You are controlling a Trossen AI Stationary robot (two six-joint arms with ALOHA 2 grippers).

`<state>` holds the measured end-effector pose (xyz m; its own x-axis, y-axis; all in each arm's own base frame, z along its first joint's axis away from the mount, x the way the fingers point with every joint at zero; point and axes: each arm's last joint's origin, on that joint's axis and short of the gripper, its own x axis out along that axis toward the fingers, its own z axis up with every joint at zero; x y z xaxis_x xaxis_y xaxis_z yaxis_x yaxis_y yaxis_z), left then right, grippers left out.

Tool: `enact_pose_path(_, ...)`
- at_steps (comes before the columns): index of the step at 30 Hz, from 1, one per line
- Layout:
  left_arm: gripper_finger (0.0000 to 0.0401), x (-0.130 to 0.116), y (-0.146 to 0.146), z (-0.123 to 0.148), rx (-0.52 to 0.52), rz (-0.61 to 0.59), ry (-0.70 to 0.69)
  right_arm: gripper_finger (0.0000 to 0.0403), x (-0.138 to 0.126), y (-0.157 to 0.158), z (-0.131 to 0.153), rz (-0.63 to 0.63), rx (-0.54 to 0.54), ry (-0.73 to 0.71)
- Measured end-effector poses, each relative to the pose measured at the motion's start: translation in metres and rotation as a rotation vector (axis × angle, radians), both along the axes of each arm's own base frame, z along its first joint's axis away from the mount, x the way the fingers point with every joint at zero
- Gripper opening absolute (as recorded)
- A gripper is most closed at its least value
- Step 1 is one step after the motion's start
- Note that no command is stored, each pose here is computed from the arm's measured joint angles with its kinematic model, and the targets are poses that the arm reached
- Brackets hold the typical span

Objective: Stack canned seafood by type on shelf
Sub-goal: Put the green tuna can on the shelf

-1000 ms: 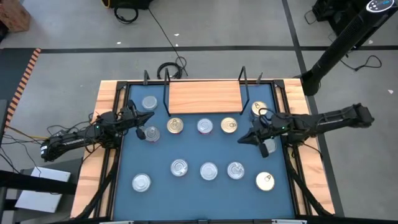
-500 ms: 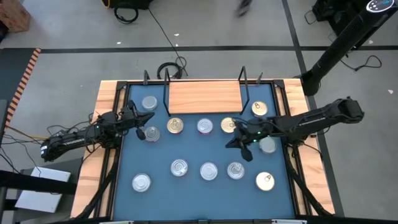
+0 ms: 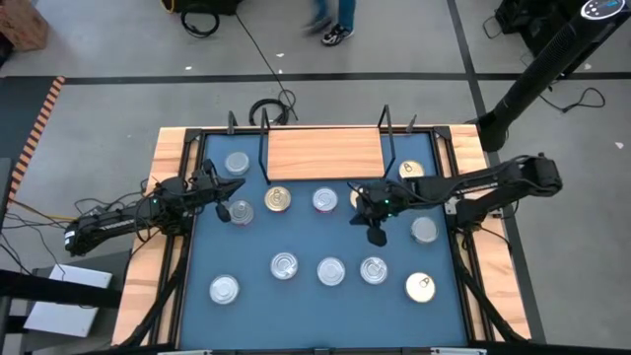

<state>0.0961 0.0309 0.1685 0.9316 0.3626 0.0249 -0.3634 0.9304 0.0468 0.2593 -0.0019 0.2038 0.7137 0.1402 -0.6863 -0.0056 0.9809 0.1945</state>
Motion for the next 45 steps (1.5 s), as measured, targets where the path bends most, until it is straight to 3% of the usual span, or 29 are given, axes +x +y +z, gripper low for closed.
enact_pose_path(3,0.0005,0.000,0.000,0.000,-0.006,0.000,-0.001,0.0008,0.000,-0.011,-0.006,-0.032,0.024,0.041)
enact_pose_path(6,0.0005,0.000,0.000,0.002,-0.080,-0.004,-0.055,0.0008,-0.006,-0.021,-0.012,-0.089,0.077,0.125)
enact_pose_path(8,0.0005,0.000,0.000,0.005,-0.082,-0.005,-0.083,0.0008,-0.003,-0.025,-0.010,-0.144,0.082,0.092)
enact_pose_path(13,0.0005,0.000,0.000,0.006,-0.035,0.009,-0.078,0.0008,0.004,-0.023,-0.002,-0.139,0.116,-0.007)
enact_pose_path(20,0.0005,0.001,-0.004,0.001,0.002,-0.135,-0.006,0.0009,0.003,0.001,-0.005,-0.090,-0.025,0.017)
enact_pose_path(33,0.0005,0.002,-0.006,0.002,-0.045,-0.205,-0.031,0.0009,0.004,0.056,0.001,-0.038,0.048,-0.058)
enact_pose_path(40,0.0005,0.002,-0.006,0.002,-0.045,-0.205,-0.035,0.0009,0.011,0.073,0.018,-0.019,0.124,-0.254)
enact_pose_path(45,0.0005,0.002,-0.006,0.004,-0.036,-0.204,-0.047,0.0009,0.027,0.078,0.009,-0.005,0.110,-0.195)
